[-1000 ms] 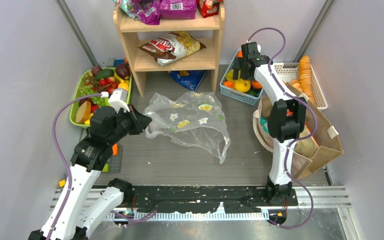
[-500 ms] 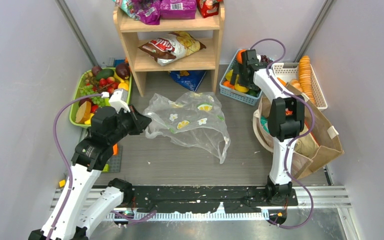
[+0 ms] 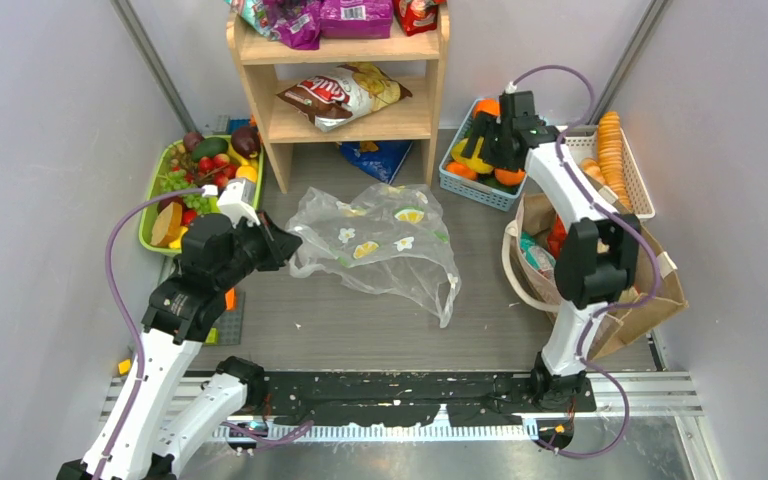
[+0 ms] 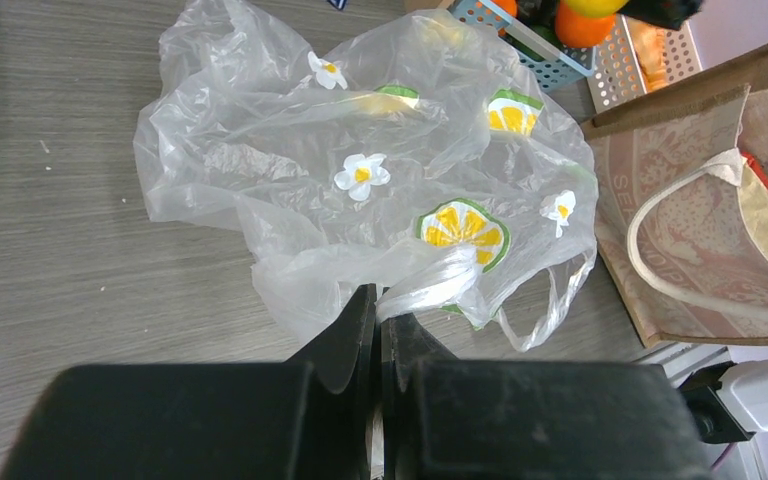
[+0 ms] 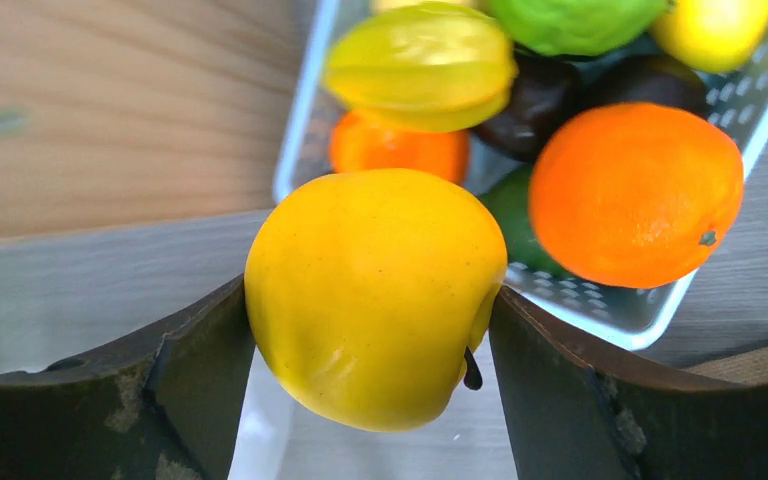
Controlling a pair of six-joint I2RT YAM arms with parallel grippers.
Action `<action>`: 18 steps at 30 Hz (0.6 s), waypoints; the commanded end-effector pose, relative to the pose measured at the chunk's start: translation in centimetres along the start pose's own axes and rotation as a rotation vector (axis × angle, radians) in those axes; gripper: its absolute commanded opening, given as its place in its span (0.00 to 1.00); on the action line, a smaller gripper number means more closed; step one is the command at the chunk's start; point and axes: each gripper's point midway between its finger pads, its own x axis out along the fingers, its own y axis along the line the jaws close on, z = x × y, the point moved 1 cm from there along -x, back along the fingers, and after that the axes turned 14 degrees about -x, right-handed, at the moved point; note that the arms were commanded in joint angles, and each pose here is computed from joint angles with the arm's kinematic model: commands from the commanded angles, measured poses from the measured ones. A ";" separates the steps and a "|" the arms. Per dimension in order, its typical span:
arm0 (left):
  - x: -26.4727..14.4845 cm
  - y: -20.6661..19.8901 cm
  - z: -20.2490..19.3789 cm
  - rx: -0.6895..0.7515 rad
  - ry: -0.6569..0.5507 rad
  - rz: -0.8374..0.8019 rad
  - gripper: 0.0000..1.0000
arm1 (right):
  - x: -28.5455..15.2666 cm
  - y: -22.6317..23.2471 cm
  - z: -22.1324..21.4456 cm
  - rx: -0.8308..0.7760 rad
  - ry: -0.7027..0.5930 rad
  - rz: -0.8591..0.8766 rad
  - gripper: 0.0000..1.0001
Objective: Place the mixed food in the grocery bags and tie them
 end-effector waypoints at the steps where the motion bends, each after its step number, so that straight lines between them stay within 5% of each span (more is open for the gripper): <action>1: -0.8 -1.1 1.9 0.034 -0.059 -0.013 0.00 | -8.3 4.6 4.4 -0.058 -0.193 0.278 0.59; 8: -1.4 -2.3 3.4 0.046 -0.067 -0.007 0.00 | -17.4 10.9 0.1 -0.247 -0.292 0.512 0.57; 13: -1.8 -2.7 3.8 0.035 -0.070 -0.002 0.00 | -26.4 16.4 -6.1 -0.427 -0.437 0.725 0.56; 18: -1.6 -2.8 3.4 0.014 -0.033 0.010 0.00 | -30.6 20.4 -14.7 -0.538 -0.449 0.978 0.53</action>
